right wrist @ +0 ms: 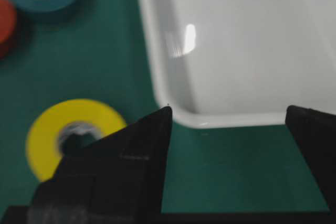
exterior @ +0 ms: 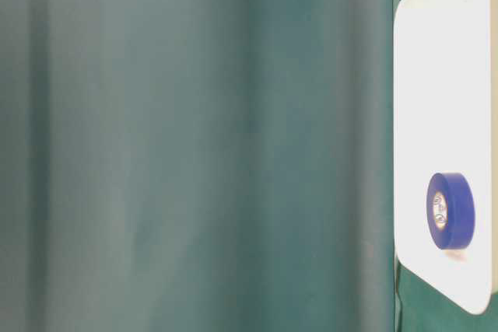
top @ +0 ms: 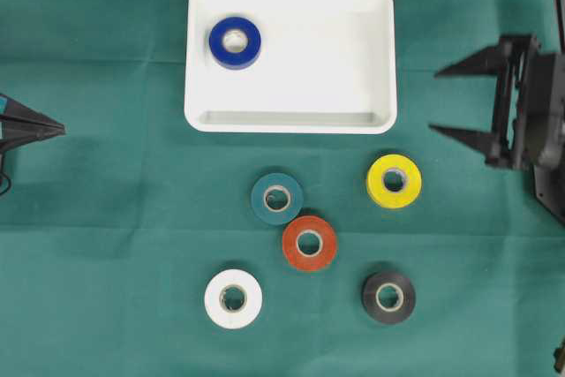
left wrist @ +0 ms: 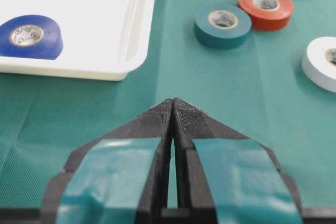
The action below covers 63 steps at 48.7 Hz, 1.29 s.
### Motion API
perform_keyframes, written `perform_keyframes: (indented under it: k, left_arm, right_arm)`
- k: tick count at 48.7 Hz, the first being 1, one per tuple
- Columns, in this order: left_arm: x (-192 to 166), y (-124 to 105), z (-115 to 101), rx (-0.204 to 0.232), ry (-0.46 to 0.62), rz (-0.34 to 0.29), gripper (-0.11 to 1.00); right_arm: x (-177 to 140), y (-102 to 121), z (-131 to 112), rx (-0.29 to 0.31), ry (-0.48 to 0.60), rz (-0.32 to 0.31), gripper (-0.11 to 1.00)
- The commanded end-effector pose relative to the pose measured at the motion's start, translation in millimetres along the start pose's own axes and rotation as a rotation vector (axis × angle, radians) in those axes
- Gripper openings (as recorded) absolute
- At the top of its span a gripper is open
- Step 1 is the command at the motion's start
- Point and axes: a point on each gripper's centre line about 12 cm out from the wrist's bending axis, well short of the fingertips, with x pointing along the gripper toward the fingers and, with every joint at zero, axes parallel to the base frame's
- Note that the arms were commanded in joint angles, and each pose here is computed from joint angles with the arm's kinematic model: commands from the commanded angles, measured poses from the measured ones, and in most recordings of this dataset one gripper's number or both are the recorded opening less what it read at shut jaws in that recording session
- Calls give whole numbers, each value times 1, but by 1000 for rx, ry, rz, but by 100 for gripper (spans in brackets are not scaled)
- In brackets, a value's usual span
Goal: Put the tape into the white case with the right arm.
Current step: 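Release the blue tape in the tray and withdraw right gripper, then move the right gripper over the red tape roll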
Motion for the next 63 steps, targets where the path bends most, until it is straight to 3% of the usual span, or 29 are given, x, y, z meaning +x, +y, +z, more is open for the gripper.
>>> perform_keyframes:
  k: [1,7,13,33,51,63]
  left_arm:
    - [1,0,5,-1,-11,3,1]
    - [0,0,5,-1,-11,3,1]
    - [0,0,4,-1,-9,3,1]
    - [0,0,4,-1,-9,3,1]
    - [0,0,5,-1,-11,3,1]
    - [0,0,5,-1,-11,3,1]
  right_arm:
    - [-2,12,3,-29,-24,57,62]
    - [-8,27,-2,-66,-31,130,62]
    - [-16,34,-7,-86,-39,163,62]
    - [-32,31,-21,-102,-45,155,62]
    - [-17,57,-21,-164,36,269,62]
    - [2,78,-1,-227,80,321,62]
